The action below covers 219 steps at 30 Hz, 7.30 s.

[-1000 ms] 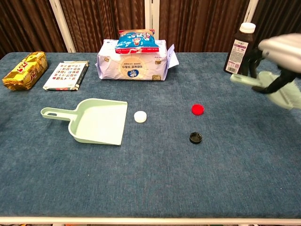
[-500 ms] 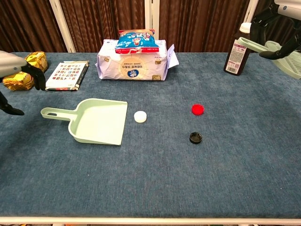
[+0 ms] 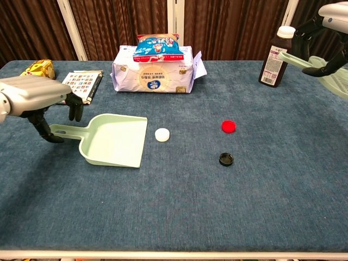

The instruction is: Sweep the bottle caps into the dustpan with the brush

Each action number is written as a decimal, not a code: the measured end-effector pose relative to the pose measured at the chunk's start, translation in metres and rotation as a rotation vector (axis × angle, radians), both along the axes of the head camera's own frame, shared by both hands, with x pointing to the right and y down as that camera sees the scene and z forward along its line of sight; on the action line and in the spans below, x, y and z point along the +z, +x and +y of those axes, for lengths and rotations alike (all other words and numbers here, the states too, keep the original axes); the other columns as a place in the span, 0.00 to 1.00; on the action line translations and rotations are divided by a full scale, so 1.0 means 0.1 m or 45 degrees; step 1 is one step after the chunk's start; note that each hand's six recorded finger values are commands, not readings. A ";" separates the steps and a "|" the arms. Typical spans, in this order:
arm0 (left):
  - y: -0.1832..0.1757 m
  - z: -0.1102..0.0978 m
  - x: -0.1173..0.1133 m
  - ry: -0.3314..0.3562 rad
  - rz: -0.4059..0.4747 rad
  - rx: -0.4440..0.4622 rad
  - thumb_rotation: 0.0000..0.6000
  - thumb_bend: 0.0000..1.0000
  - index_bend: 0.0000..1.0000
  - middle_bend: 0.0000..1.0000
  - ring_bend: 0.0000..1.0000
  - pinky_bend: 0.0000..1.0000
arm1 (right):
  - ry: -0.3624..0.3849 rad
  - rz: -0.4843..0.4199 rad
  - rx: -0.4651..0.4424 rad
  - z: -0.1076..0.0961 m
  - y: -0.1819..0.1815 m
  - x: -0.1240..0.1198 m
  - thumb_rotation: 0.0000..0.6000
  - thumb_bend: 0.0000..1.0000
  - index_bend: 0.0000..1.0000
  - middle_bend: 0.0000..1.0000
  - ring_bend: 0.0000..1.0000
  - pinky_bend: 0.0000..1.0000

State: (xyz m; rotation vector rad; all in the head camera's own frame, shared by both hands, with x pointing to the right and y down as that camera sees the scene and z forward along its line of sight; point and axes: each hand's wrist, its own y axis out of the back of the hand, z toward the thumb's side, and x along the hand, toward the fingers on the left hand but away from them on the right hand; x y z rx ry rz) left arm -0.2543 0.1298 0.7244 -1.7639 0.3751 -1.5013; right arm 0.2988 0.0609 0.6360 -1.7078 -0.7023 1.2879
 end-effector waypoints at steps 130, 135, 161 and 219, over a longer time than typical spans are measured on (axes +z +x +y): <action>1.01 -0.15 0.04 -0.124 -0.116 0.311 1.00 0.38 0.60 0.58 0.41 0.31 | -0.267 -0.841 -0.061 0.78 -1.21 0.65 1.00 0.63 0.72 0.67 0.32 0.21; 1.04 -0.15 0.03 -0.127 -0.119 0.311 1.00 0.38 0.60 0.58 0.41 0.31 | -0.269 -0.855 -0.059 0.80 -1.34 0.73 1.00 0.63 0.72 0.67 0.32 0.20; 1.08 -0.13 0.06 -0.201 -0.073 0.267 1.00 0.38 0.60 0.58 0.41 0.31 | -0.197 -1.151 -0.068 0.89 -2.13 0.87 1.00 0.64 0.72 0.68 0.33 0.19; -0.75 -0.32 -0.82 0.293 0.120 -0.283 1.00 0.17 0.27 0.32 0.29 0.24 | -0.042 -0.019 -0.116 0.37 0.00 0.53 1.00 0.28 0.18 0.30 0.12 0.17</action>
